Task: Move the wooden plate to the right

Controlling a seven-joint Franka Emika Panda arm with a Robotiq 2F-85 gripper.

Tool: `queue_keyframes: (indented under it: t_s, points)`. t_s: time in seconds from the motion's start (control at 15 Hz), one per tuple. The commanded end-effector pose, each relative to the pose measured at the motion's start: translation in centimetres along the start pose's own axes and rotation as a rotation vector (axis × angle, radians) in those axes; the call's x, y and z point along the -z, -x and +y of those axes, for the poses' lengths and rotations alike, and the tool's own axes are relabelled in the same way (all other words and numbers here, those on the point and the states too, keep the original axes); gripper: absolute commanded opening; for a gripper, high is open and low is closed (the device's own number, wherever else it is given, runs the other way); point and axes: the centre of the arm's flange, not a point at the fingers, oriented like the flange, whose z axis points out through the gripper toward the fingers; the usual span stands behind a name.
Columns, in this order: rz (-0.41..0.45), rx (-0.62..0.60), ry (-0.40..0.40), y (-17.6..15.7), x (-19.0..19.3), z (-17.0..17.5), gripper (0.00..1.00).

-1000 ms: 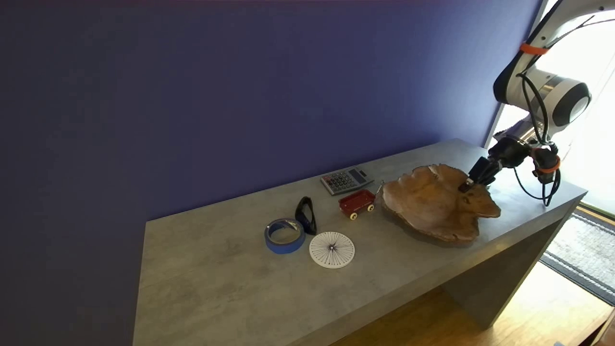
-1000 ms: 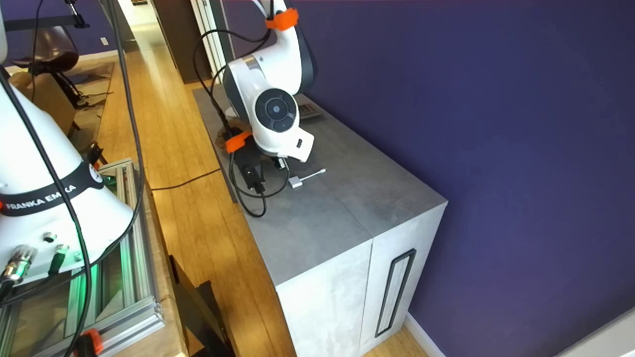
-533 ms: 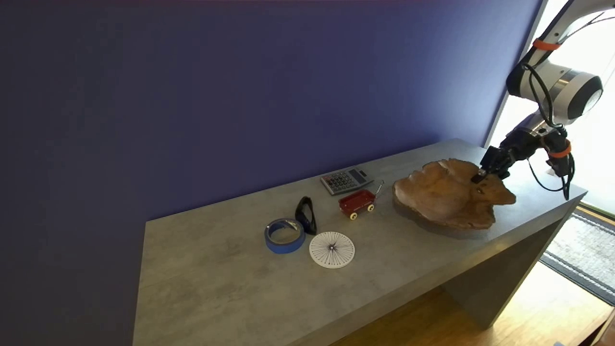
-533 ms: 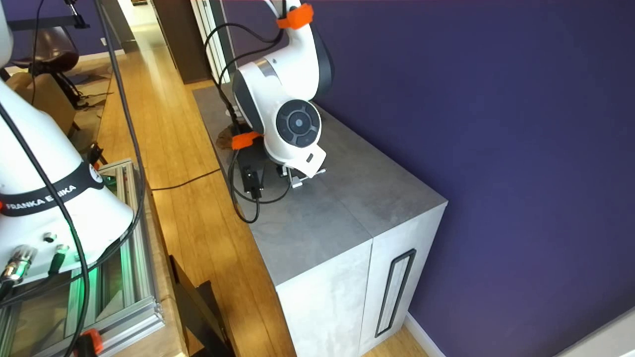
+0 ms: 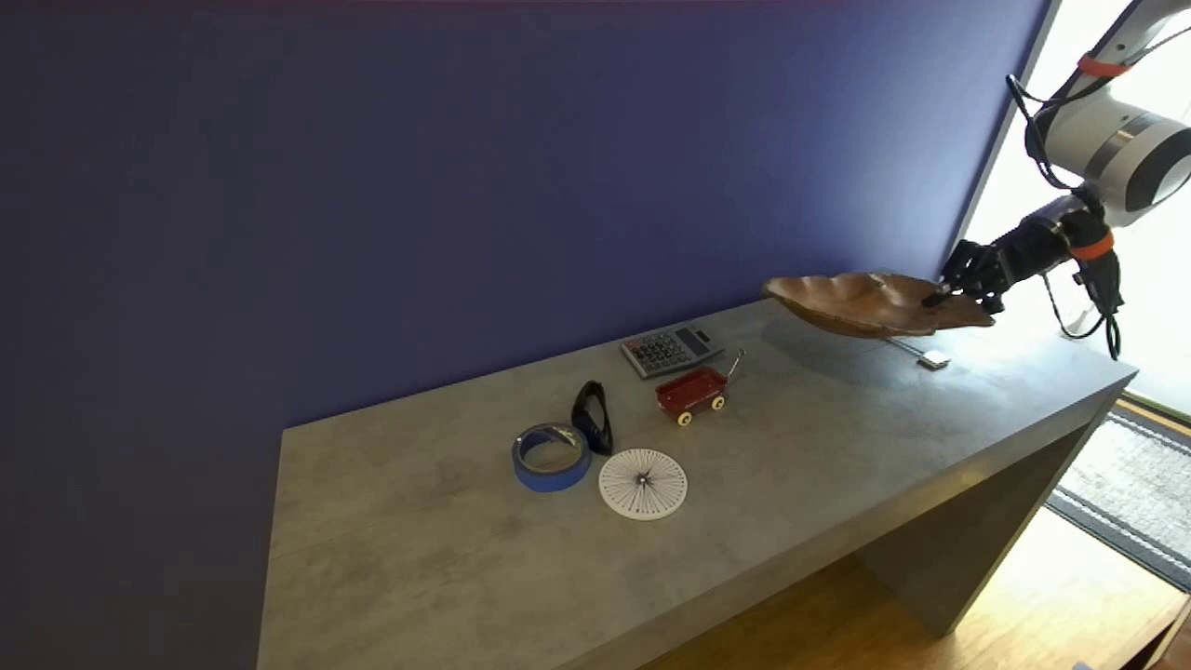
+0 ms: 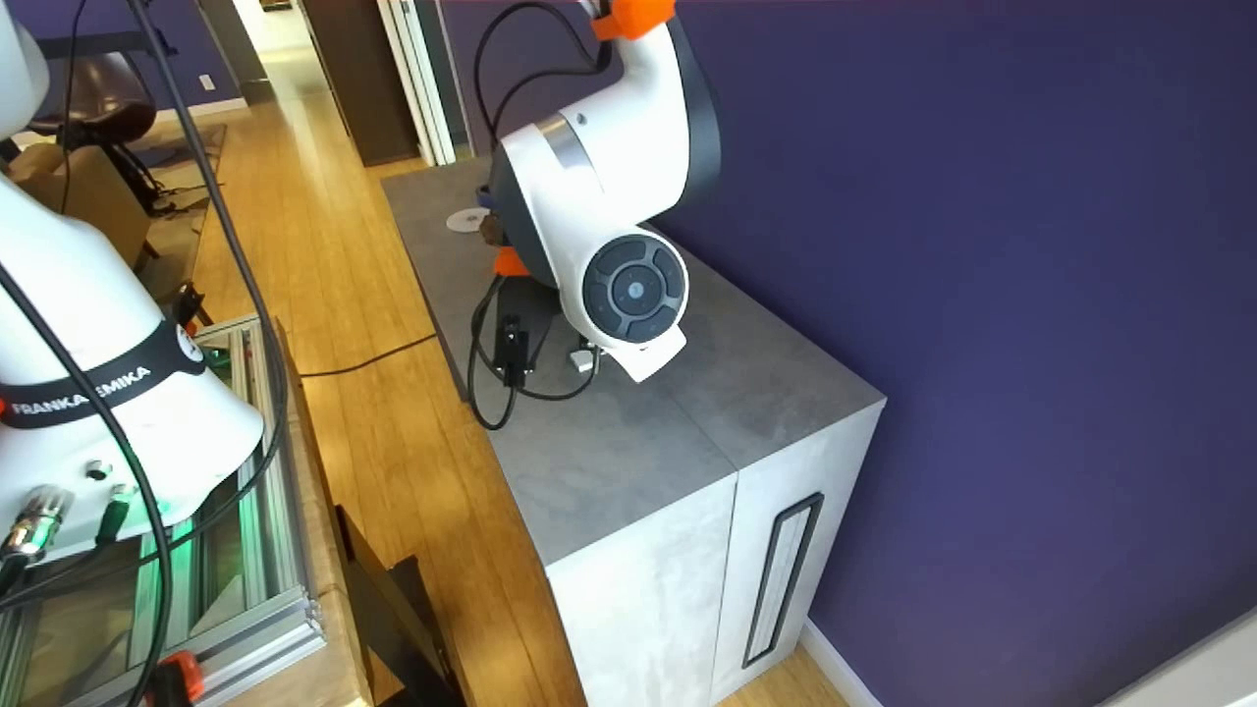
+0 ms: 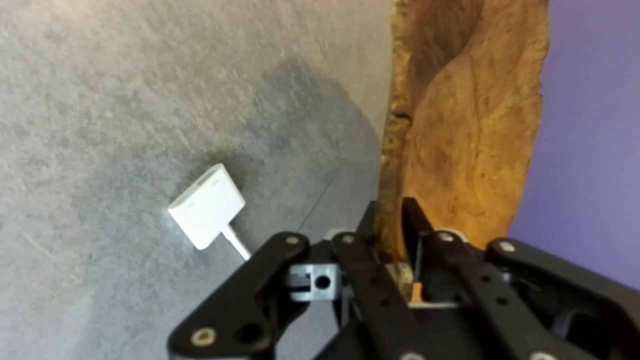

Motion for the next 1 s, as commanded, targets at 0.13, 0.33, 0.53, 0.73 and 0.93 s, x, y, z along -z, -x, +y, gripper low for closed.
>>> queue_keyframes:
  t_s: [0.13,0.33,0.53,0.73,0.93]
  points:
    - [0.118,0.033,-0.035,3.1,4.8,-0.1,0.03]
    - [0.227,0.033,-0.033,5.0,8.9,1.5,0.03]
    - [0.195,0.004,-0.005,3.8,8.3,3.1,0.13]
    - [0.236,-0.020,-0.016,4.4,9.6,4.0,0.03]
    - [0.338,-0.060,-0.045,3.5,11.9,5.8,0.03]
